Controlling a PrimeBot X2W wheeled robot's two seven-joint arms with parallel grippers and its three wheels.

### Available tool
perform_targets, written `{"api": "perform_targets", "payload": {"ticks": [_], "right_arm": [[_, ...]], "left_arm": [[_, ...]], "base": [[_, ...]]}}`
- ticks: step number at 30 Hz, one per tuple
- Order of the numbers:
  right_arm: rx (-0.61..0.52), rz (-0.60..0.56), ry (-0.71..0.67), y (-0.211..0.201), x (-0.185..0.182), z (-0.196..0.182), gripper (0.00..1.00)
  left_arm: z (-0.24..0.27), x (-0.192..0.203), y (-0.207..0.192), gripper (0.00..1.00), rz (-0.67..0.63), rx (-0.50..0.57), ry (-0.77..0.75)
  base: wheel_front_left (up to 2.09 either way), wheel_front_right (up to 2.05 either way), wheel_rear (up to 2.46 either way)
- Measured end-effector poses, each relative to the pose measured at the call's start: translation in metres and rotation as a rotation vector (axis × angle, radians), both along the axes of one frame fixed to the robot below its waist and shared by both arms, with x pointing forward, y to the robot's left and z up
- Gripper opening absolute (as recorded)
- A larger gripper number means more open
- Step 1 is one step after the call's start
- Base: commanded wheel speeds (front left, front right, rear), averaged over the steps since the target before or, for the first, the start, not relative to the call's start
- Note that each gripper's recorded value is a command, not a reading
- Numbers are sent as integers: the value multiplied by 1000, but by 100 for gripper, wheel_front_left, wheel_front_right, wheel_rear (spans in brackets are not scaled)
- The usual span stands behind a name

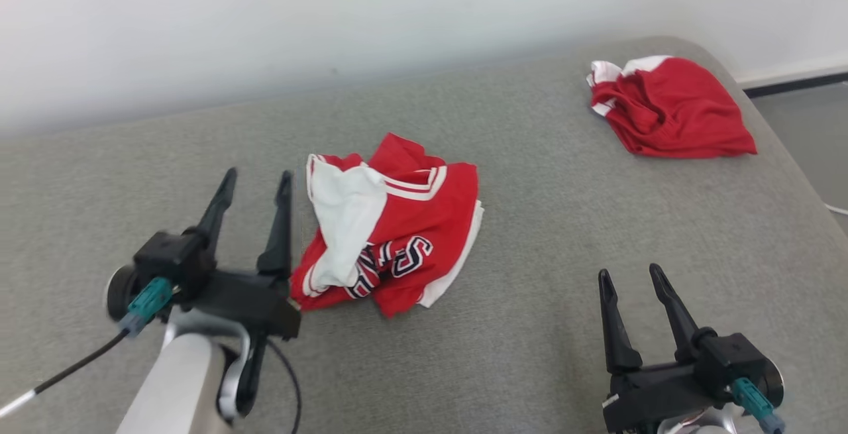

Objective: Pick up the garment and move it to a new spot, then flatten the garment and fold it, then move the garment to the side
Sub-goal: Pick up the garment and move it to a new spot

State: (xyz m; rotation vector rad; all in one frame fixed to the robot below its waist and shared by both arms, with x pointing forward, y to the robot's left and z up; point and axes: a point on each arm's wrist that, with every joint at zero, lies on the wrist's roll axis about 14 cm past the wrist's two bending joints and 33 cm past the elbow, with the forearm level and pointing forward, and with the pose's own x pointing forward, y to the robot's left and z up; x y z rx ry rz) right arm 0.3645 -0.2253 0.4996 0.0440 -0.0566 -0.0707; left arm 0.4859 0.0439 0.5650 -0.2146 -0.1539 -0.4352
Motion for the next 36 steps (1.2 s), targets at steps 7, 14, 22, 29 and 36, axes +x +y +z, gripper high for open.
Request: {"api": "perform_targets", "payload": {"ticks": [7, 14, 22, 29, 36], "right_arm": [[-2, 64, -20, 21, 6, 5, 100], [0, 104, -29, 34, 6, 8, 100], [-1, 134, -55, 44, 6, 16, 100], [-1, 146, -64, 48, 6, 19, 100], [0, 159, -61, 53, 5, 18, 100]], "left_arm": [[-11, -27, 78, 100, 186, 58, -1], [-15, -59, 126, 100, 303, 58, 4], [-7, -96, 158, 100, 398, 53, -37], [-15, -115, 170, 100, 437, 51, -23], [-39, -134, 176, 100, 452, 83, 37]], "base": [[0, 0, 0], [0, 0, 0], [0, 0, 0], [0, 0, 0], [0, 0, 0]]}}
